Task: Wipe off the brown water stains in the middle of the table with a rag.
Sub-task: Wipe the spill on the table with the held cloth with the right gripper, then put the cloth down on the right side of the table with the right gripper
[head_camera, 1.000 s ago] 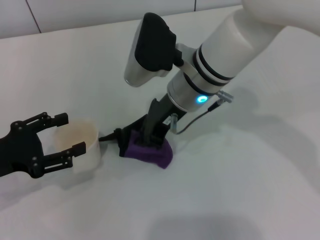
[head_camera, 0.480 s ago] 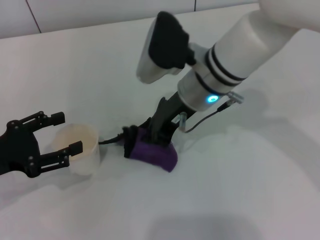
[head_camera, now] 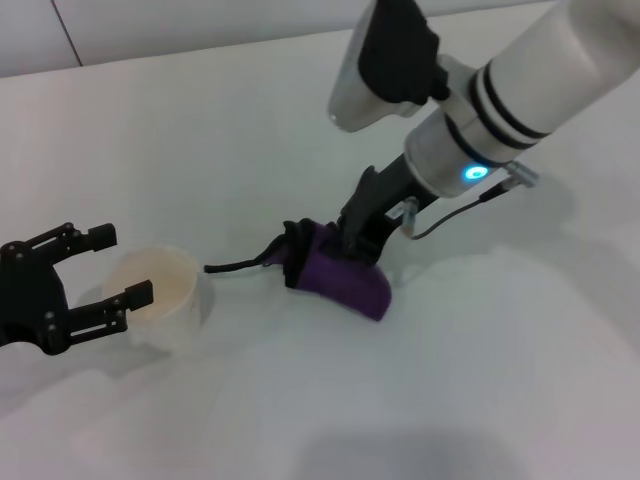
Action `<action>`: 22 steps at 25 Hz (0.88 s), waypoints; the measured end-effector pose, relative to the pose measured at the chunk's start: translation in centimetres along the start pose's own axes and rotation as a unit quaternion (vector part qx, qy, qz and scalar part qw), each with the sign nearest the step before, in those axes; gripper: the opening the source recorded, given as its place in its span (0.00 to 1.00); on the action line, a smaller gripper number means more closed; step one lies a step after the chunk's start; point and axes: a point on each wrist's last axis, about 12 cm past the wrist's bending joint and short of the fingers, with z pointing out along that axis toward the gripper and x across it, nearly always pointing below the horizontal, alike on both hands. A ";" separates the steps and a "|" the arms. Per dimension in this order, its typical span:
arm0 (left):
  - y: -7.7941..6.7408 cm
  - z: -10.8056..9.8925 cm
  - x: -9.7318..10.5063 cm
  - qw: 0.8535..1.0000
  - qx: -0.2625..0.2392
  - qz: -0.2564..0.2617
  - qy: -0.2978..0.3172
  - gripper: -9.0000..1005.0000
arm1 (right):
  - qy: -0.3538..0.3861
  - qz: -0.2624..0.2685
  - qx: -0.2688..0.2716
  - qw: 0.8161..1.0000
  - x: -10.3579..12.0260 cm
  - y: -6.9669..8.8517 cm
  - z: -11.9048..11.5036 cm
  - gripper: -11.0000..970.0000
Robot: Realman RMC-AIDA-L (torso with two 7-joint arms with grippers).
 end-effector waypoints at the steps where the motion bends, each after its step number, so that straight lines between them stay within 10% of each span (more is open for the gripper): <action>1: 0.0 0.0 0.0 1.000 0.000 0.000 0.000 0.82 | -0.001 0.002 0.003 1.000 0.3 -0.1 -0.3 0.17; 22: 0.1 0.1 0.1 1.000 -0.004 -0.012 0.003 0.82 | -0.020 0.034 0.022 0.999 3.6 -1.9 -2.7 0.18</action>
